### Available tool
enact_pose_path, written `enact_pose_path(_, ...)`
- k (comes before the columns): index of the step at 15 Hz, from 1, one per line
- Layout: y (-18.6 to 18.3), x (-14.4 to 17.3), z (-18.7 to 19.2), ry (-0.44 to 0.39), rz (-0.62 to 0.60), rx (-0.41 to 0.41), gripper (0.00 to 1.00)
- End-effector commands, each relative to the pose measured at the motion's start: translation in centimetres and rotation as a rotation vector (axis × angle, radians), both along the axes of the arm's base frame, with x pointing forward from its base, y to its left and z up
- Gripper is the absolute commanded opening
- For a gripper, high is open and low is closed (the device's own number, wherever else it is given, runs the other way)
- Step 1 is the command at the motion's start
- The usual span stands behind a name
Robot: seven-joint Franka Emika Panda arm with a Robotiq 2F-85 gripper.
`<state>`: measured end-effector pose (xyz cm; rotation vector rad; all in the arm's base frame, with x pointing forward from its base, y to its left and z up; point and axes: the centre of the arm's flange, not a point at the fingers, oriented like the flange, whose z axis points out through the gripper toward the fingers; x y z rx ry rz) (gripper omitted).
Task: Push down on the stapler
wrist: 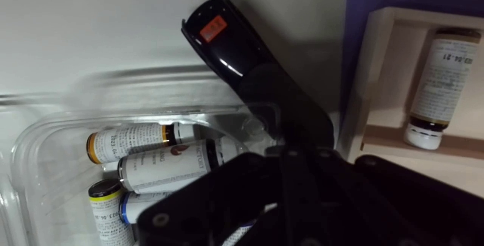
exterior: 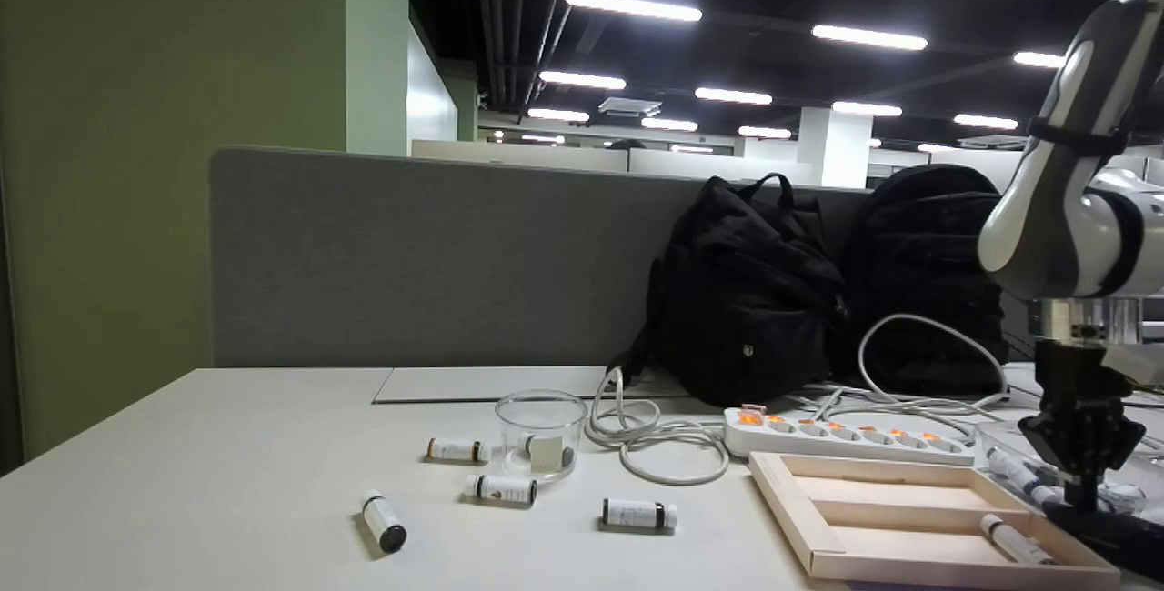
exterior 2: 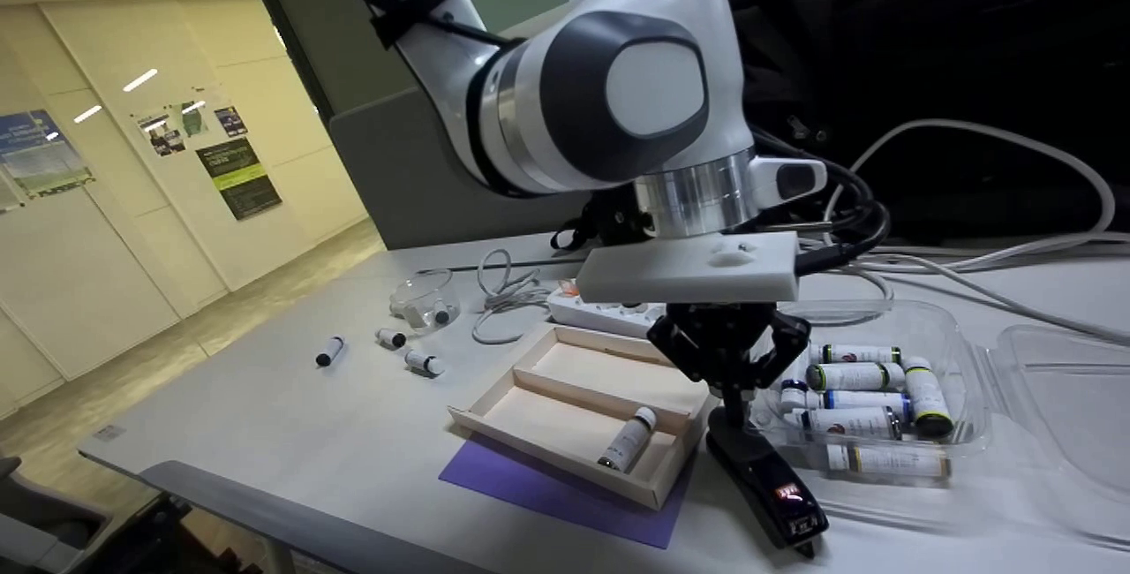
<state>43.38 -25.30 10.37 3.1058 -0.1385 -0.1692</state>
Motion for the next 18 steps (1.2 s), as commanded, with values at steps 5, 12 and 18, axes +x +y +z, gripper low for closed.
enact_pose_path(5,-0.2,2.0,0.7,0.107,-0.002,-0.016,0.00)
enact_pose_path(12,1.1,3.5,5.9,0.081,0.060,-0.061,0.27)
enact_pose_path(18,3.0,4.7,12.0,0.045,0.118,-0.069,0.31)
